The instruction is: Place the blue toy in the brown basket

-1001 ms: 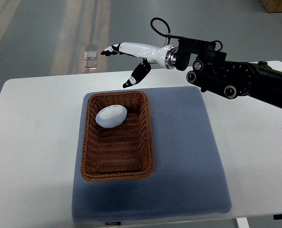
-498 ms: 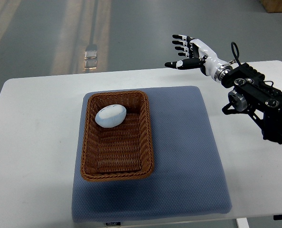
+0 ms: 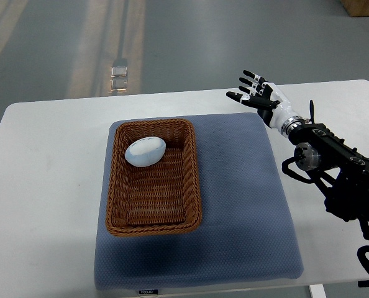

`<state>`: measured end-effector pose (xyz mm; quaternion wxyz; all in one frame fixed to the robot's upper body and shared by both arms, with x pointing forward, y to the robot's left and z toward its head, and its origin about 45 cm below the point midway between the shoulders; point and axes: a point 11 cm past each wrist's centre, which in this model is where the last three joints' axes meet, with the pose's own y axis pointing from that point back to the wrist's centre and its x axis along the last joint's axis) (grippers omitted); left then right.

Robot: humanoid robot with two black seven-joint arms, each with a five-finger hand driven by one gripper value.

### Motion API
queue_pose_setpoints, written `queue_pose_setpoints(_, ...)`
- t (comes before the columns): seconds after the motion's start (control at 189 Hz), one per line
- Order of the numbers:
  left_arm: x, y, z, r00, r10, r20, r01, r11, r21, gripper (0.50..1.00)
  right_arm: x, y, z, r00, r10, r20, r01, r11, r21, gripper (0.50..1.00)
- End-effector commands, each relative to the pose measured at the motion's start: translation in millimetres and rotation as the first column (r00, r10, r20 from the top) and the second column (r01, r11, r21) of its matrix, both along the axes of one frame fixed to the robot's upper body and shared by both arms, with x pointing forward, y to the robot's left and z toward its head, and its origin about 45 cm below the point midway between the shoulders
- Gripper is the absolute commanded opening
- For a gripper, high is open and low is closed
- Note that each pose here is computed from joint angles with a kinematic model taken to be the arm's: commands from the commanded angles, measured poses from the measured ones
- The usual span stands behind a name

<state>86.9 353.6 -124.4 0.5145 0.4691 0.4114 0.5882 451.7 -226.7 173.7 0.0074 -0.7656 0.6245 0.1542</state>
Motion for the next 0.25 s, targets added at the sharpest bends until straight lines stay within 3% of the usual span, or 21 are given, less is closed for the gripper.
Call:
queue_pose_setpoints(0.0, 0.1, -0.3, 0.0, 1.000, 0.000, 0.000, 0.000, 1.000, -0.001, 1.000, -1.2, -1.0, -2.4, 1.000, -0.009, -0.004, 0.009, 1.000, 0.013, 0.911)
queue_pose_setpoints(0.249, 0.3, -1.3, -0.2, 1.000, 0.002, 0.001, -0.002, 1.000, -0.004, 1.000, -0.7, -2.4, -0.4, 1.000, -0.008, 0.002, 0.008, 1.000, 0.024, 0.911)
